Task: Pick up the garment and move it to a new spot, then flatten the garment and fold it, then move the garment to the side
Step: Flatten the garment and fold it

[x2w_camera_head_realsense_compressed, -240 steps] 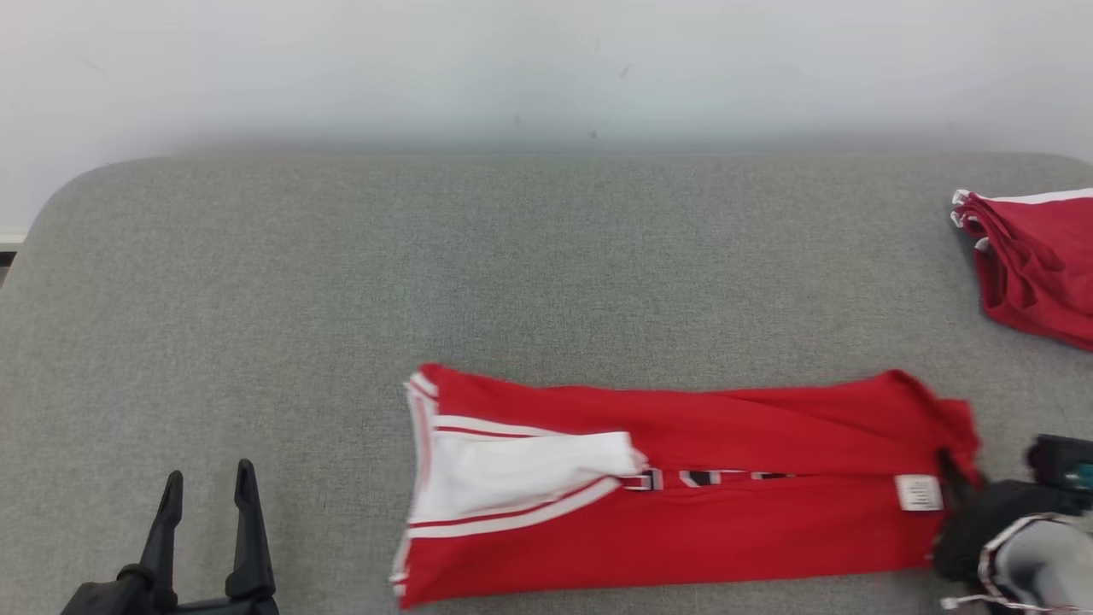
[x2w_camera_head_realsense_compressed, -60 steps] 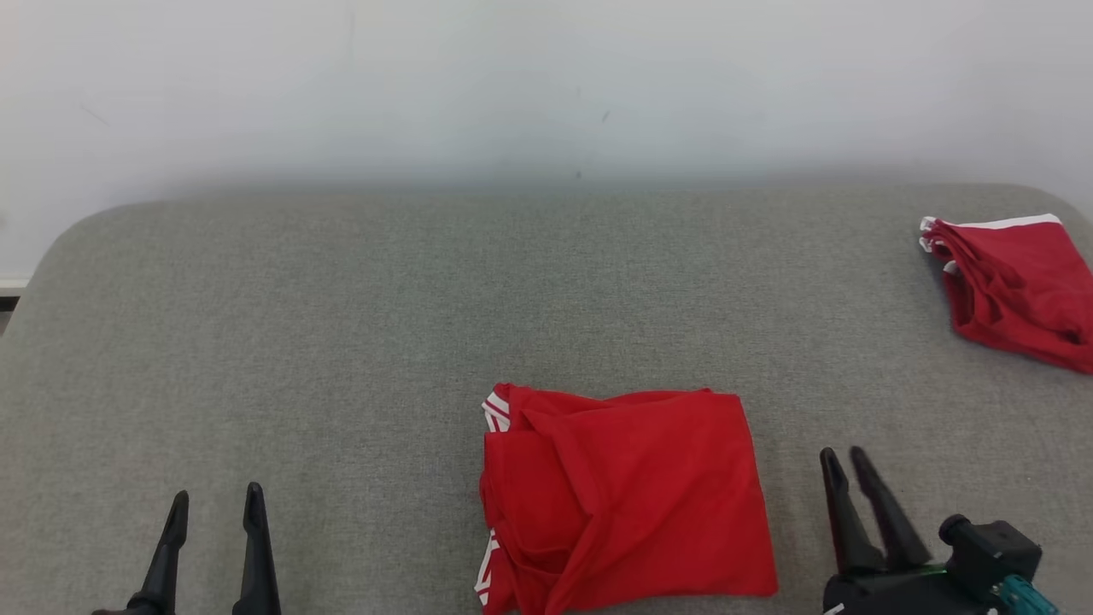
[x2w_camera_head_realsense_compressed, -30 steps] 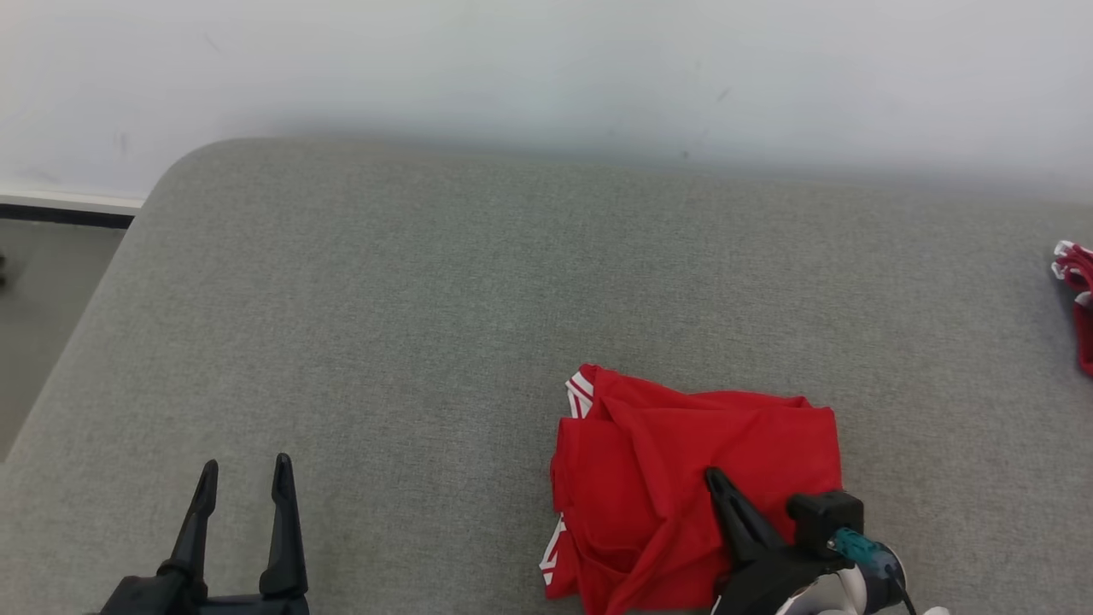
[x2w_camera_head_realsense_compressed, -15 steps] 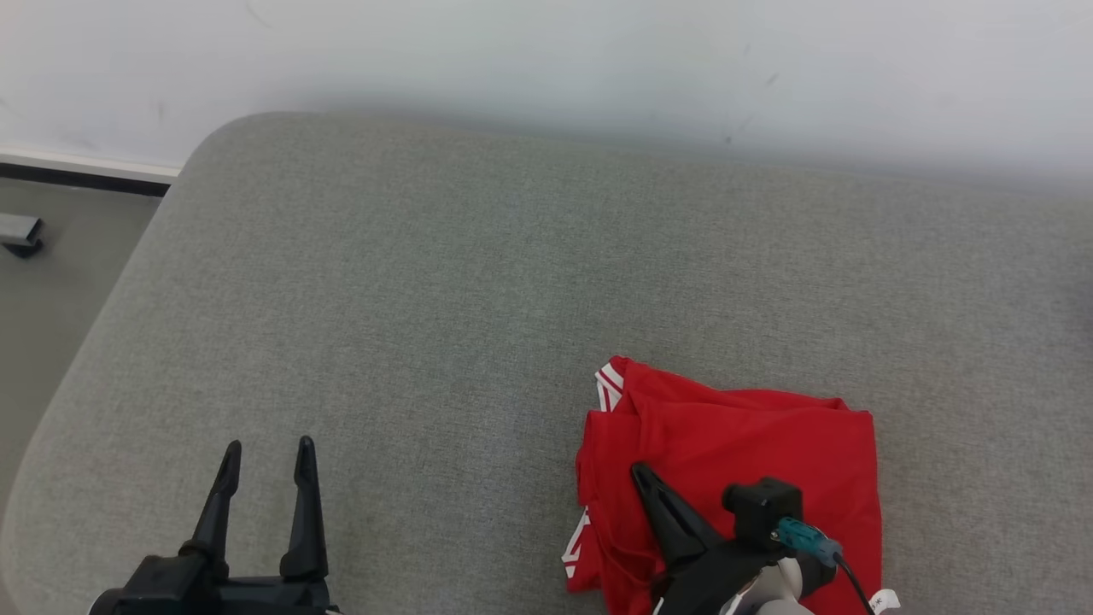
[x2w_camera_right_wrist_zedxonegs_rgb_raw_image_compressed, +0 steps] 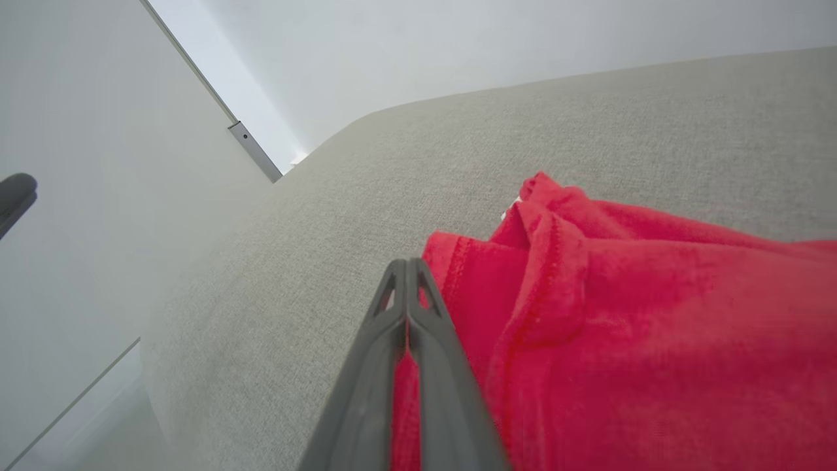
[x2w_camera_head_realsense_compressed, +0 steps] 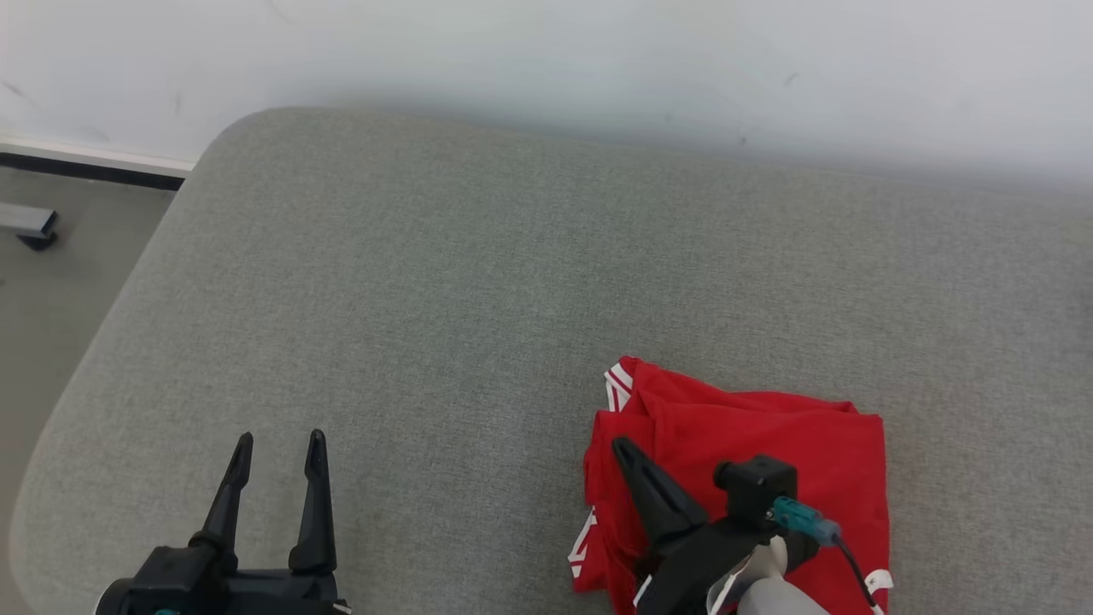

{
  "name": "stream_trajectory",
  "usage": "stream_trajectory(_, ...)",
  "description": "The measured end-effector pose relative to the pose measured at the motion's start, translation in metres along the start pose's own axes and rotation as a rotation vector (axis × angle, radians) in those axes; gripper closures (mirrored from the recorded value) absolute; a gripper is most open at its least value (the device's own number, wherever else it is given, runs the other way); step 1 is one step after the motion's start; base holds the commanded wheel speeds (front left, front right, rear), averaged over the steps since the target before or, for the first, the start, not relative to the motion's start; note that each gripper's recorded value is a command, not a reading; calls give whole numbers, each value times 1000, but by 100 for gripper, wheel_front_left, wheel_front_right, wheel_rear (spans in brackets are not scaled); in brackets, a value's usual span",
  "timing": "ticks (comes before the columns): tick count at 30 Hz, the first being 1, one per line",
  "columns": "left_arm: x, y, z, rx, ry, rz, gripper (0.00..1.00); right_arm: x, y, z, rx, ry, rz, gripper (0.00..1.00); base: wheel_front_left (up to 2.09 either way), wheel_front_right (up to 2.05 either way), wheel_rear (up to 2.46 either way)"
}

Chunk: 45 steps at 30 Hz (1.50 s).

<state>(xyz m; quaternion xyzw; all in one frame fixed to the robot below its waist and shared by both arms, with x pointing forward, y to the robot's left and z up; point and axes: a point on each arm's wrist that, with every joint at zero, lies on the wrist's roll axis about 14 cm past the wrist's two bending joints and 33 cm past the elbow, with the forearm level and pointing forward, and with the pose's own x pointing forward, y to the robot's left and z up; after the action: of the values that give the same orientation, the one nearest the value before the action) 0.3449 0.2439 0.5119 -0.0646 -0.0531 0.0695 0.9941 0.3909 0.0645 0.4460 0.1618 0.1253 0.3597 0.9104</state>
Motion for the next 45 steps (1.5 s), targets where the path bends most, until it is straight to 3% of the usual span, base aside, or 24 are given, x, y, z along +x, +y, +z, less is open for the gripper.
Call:
stream_trajectory(9,5,-17,-2,-12,1,-54,0,-18,-33,54,-76,-168,-114,100,0,0,0)
stream_trajectory(17,15,-33,-2,-19,-5,-106,0,-66,-81,89,-167,-276,-280,100,0,0,0)
stream_trajectory(34,21,-58,-6,-30,2,-186,0,-164,-114,100,-256,-340,-487,100,0,0,0)
stream_trajectory(35,20,-59,-5,-30,0,-188,0,-168,-115,99,-256,-342,-498,64,0,0,0)
stream_trajectory(36,18,-60,-5,-28,-1,-191,0,-173,-116,99,-256,-344,-511,64,0,0,0)
stream_trajectory(37,17,-60,-5,-29,-1,-192,0,-178,-117,98,-256,-346,-521,0,0,0,0)
stream_trajectory(45,9,-58,-5,-14,4,-193,0,-201,-115,94,-251,-363,-573,0,0,0,0)
